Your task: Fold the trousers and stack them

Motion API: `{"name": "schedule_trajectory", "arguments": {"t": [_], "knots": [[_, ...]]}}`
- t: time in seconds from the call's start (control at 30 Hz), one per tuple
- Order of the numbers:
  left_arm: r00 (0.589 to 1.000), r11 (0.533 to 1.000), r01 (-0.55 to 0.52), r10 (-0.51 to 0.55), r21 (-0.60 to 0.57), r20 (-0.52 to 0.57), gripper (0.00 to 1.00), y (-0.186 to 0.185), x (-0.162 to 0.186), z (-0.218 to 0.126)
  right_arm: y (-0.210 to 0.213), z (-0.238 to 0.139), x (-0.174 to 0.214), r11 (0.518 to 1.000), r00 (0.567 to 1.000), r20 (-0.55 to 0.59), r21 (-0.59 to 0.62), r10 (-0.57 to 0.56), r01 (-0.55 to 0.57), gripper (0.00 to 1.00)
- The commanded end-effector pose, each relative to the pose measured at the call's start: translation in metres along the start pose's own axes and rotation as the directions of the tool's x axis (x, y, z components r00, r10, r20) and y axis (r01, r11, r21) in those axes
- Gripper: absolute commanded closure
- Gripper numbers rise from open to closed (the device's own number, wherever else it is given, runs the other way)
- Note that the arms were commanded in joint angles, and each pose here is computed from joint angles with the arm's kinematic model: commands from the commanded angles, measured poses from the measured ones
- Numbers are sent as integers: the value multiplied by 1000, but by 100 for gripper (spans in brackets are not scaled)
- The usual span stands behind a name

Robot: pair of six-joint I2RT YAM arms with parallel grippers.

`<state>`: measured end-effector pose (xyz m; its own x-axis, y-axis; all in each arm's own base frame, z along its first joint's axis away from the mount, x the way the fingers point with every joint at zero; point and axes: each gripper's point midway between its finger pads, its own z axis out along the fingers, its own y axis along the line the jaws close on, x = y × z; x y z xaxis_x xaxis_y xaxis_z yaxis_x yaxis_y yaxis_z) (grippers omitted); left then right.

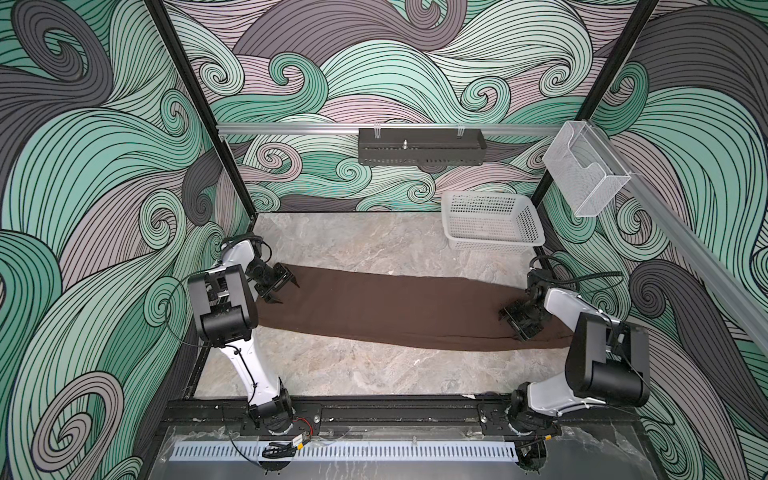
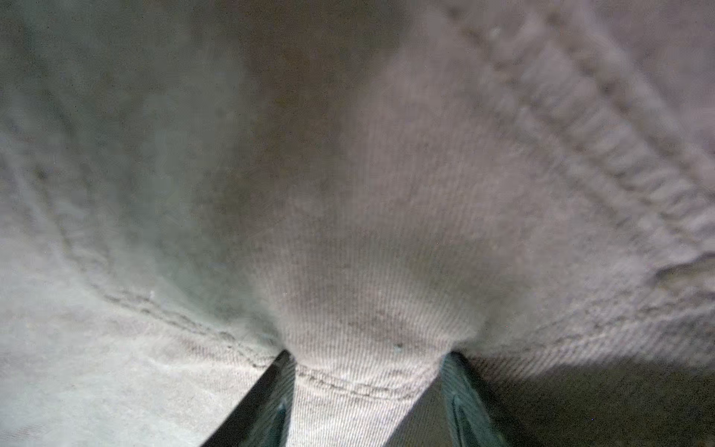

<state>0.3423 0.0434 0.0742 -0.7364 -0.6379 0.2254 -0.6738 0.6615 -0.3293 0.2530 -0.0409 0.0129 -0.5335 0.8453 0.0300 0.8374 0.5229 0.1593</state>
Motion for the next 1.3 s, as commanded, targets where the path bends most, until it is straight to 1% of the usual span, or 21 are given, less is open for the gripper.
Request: {"name": "schedule_trajectory", "arguments": {"t": [0.0, 0.13, 0.2, 0.37, 0.47, 0.57, 0.67, 0.73, 0.87, 0.93, 1.0, 1.03, 1.07, 1.17, 1.27], "knots": [[995, 995, -15, 6, 96, 98, 28, -16, -10, -40, 1, 33, -10, 1000, 1000, 3, -9, 2, -2, 41], [989, 990, -9, -12, 142, 149, 28, -15, -19, -62, 6, 28, -26, 999, 999, 35, -28, 24, -23, 43], [987, 989, -1, -23, 149, 157, 28, -11, -22, -68, 9, 22, -30, 999, 999, 45, -44, 31, -29, 43], [987, 991, 13, -35, 134, 158, 27, 1, -27, -72, 23, -18, -33, 994, 994, 109, -113, -2, 14, 42], [986, 993, 18, -37, 117, 162, 27, 6, -28, -71, 32, -47, -28, 986, 986, 160, -150, -48, 73, 39], [984, 992, 10, -32, 125, 175, 27, 5, -28, -74, 42, -70, -15, 973, 975, 195, -179, -108, 144, 38], [980, 989, -7, -23, 146, 198, 27, 0, -27, -78, 59, -87, 7, 945, 955, 225, -222, -192, 242, 38], [976, 988, -16, -18, 154, 217, 27, -1, -28, -82, 73, -91, 25, 919, 938, 237, -243, -255, 311, 38], [971, 988, -31, -6, 150, 239, 27, -2, -31, -82, 106, -85, 73, 848, 886, 226, -267, -406, 457, 38], [969, 993, -30, 0, 115, 247, 19, 5, -33, -78, 117, -75, 93, 821, 859, 213, -258, -466, 509, 38], [968, 992, -65, 36, 111, 248, 9, 5, -35, -72, 127, -61, 111, 798, 836, 190, -251, -514, 548, 38], [967, 991, -84, 54, 108, 248, 7, 6, -35, -69, 131, -52, 119, 787, 823, 177, -242, -539, 568, 38], [967, 991, -92, 64, 102, 247, 7, 7, -36, -67, 135, -44, 127, 777, 811, 161, -233, -562, 585, 39], [963, 991, -94, 67, 92, 260, 7, 9, -40, -63, 142, -17, 144, 759, 784, 120, -199, -610, 620, 39], [969, 991, -94, 69, 96, 237, 7, 9, -41, -58, 140, 11, 149, 773, 789, 62, -164, -612, 613, 39]]}}
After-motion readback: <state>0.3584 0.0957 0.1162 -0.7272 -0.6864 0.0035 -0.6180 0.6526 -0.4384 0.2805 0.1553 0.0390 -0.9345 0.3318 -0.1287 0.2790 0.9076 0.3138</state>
